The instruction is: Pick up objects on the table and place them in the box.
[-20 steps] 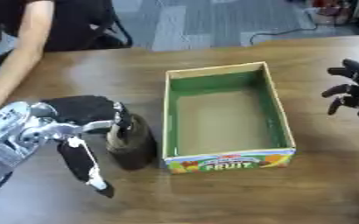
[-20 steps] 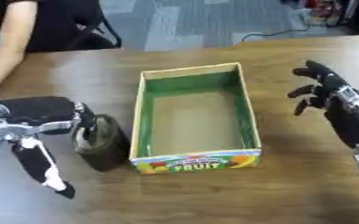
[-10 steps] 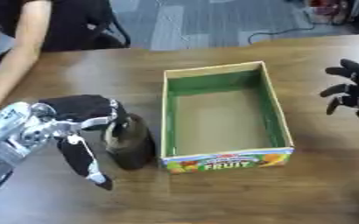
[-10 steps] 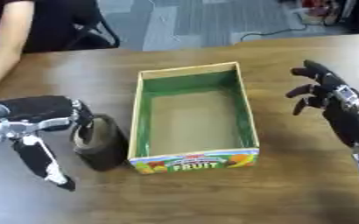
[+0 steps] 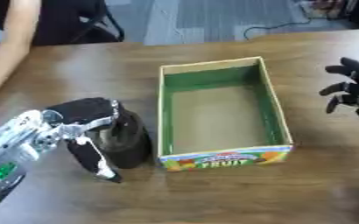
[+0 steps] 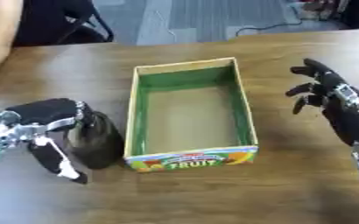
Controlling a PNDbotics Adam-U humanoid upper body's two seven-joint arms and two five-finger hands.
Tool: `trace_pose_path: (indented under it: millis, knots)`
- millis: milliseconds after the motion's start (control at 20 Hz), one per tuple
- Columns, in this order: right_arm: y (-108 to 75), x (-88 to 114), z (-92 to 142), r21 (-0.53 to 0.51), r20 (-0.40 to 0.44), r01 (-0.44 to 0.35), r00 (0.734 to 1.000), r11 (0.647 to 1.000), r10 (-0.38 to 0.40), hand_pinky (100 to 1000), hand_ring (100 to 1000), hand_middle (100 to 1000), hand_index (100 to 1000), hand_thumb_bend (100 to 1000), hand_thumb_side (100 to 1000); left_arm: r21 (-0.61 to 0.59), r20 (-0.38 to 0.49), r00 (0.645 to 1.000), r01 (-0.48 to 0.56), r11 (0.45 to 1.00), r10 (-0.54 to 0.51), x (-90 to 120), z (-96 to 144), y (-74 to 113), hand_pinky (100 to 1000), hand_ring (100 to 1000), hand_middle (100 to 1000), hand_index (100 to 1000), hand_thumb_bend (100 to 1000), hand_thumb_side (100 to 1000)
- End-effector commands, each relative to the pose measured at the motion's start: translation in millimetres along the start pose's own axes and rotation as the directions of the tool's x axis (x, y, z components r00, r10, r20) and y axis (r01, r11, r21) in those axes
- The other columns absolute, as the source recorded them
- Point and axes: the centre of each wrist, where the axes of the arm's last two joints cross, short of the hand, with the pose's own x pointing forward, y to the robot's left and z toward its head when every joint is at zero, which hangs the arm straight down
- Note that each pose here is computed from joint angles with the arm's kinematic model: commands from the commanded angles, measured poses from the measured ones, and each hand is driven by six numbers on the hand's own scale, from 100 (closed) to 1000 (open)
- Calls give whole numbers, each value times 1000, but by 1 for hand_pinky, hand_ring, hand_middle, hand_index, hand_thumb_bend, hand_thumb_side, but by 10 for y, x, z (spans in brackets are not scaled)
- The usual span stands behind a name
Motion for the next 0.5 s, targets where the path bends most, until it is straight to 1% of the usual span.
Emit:
trace_pose_path:
  millis: [50, 150, 250, 300, 350, 450, 500]
  knots:
    - [-69, 95, -49, 8, 23, -33, 999, 999, 32, 465, 687, 880, 1000, 100, 1000, 16, -15, 1000, 23, 1000, -23, -44, 10, 34, 100, 100, 393, 493, 736, 296]
    - [-71, 97, -51, 8, 24, -33, 999, 999, 33, 465, 687, 880, 1000, 100, 1000, 12, -19, 999, 26, 1000, -25, -61, 0, 11, 100, 100, 364, 465, 735, 289]
    - [-73, 98, -51, 7, 25, -34, 999, 999, 34, 465, 687, 880, 1000, 100, 1000, 9, -22, 999, 30, 1000, -29, -74, -8, -7, 100, 100, 316, 418, 728, 272]
    - [-74, 99, -50, 6, 25, -34, 999, 999, 34, 465, 687, 880, 1000, 100, 1000, 7, -24, 999, 33, 999, -33, -81, -12, -14, 100, 100, 309, 411, 722, 265]
    - [-75, 99, -50, 6, 25, -35, 999, 999, 35, 465, 687, 880, 1000, 100, 1000, 7, -27, 999, 37, 999, -37, -89, -15, -17, 100, 100, 299, 399, 701, 250]
    - [-77, 101, -51, 5, 26, -36, 999, 999, 36, 465, 686, 880, 1000, 100, 1000, 4, -37, 998, 48, 999, -48, -111, -15, -25, 100, 100, 289, 385, 611, 179]
    - [-79, 101, -50, 4, 26, -36, 999, 999, 36, 465, 686, 880, 1000, 100, 1000, -1, -41, 998, 53, 999, -53, -121, -14, -30, 100, 100, 282, 382, 592, 154]
